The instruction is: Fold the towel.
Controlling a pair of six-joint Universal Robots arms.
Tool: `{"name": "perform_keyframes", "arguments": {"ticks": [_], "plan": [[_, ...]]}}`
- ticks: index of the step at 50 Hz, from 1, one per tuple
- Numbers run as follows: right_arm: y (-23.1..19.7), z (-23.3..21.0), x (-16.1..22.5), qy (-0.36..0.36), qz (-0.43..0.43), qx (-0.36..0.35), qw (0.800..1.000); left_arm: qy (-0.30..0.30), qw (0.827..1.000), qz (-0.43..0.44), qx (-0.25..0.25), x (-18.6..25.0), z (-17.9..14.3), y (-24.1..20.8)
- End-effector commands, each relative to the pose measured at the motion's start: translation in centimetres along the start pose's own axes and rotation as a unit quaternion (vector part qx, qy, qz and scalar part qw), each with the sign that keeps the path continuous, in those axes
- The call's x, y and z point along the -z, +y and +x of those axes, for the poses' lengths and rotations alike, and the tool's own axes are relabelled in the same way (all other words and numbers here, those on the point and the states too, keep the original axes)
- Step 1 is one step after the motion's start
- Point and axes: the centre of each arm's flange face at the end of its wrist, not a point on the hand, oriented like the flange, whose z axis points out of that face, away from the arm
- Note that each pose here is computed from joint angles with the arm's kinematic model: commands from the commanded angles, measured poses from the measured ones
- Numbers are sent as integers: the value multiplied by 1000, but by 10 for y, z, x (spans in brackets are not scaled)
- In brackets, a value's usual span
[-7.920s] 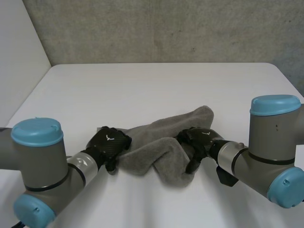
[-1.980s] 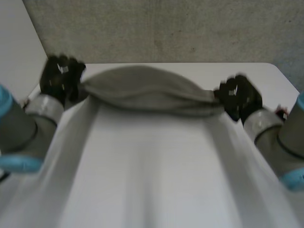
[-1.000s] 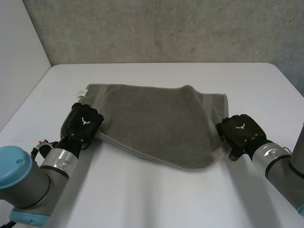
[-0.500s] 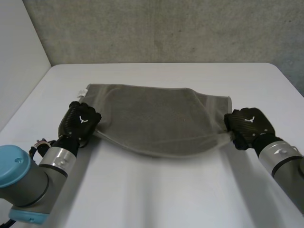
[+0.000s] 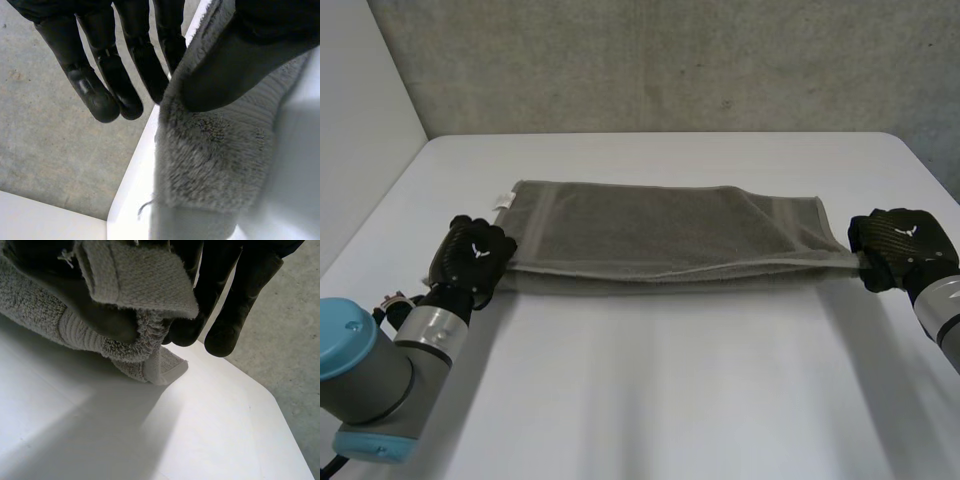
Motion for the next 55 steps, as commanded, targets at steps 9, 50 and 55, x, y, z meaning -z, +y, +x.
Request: {"name": "perform_keyframes", "arguments": {"ticks": [9,50,55], "plan": [[-20,3,6,-3,9,7,1000,-15,999,29,-5,19,-20,-33],[-15,31,3,-155,-140,-7,978,99,985,19,141,-1,-35,-44],[3,37,-31,-129,-169,-20,977,86,987,7,137,-43,-28,-30]]}}
